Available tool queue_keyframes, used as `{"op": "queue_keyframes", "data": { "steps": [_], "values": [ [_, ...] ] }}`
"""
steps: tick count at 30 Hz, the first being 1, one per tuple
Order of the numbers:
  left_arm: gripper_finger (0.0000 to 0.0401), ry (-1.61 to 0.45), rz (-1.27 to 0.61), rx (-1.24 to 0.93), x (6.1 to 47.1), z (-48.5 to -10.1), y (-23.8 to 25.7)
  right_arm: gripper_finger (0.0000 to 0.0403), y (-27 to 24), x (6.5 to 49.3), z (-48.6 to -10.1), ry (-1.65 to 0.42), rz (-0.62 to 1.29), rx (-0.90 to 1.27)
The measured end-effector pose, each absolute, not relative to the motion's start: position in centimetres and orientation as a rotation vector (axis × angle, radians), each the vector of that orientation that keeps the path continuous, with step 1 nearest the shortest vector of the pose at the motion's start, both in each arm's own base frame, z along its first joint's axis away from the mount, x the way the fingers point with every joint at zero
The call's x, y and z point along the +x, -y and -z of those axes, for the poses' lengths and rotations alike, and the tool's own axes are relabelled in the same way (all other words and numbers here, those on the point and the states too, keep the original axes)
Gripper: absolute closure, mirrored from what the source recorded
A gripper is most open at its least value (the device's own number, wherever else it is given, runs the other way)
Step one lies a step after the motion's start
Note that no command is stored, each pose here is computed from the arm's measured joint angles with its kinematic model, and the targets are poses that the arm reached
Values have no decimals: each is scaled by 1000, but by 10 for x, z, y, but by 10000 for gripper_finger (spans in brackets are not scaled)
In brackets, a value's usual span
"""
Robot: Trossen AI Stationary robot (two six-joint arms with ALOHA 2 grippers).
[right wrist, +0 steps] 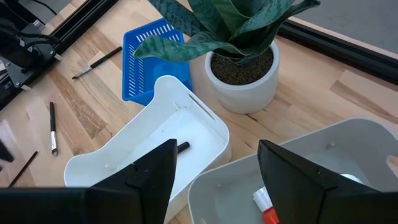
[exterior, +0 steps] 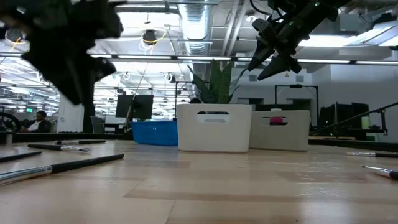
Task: Pick & Place Paint Supplies
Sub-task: Put the large black paint brush into the white bin
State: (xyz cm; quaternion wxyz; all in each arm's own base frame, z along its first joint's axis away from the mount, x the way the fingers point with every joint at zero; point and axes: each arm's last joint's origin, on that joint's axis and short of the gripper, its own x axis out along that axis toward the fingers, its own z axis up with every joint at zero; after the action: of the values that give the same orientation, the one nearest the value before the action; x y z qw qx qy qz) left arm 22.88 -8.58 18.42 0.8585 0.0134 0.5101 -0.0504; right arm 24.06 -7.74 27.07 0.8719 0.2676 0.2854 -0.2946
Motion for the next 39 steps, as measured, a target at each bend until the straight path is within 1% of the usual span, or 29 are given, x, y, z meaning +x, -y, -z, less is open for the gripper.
{"op": "queue_keyframes", "data": {
  "steps": [5,11,20,30,39],
  "values": [
    [309,-1084,103,32,220,-165,82,182,77,241,-271,-597,616,557],
    [309,-1069,86,15,216,-151,75,182,77,241,-271,-597,616,557],
    [309,-1042,58,27,222,-151,60,182,77,241,-271,-597,616,557],
    [309,-1044,183,128,222,-151,61,182,78,241,-271,-595,619,557],
    [309,-1058,185,148,224,-146,59,182,78,241,-271,-595,619,557]
  ]
}}
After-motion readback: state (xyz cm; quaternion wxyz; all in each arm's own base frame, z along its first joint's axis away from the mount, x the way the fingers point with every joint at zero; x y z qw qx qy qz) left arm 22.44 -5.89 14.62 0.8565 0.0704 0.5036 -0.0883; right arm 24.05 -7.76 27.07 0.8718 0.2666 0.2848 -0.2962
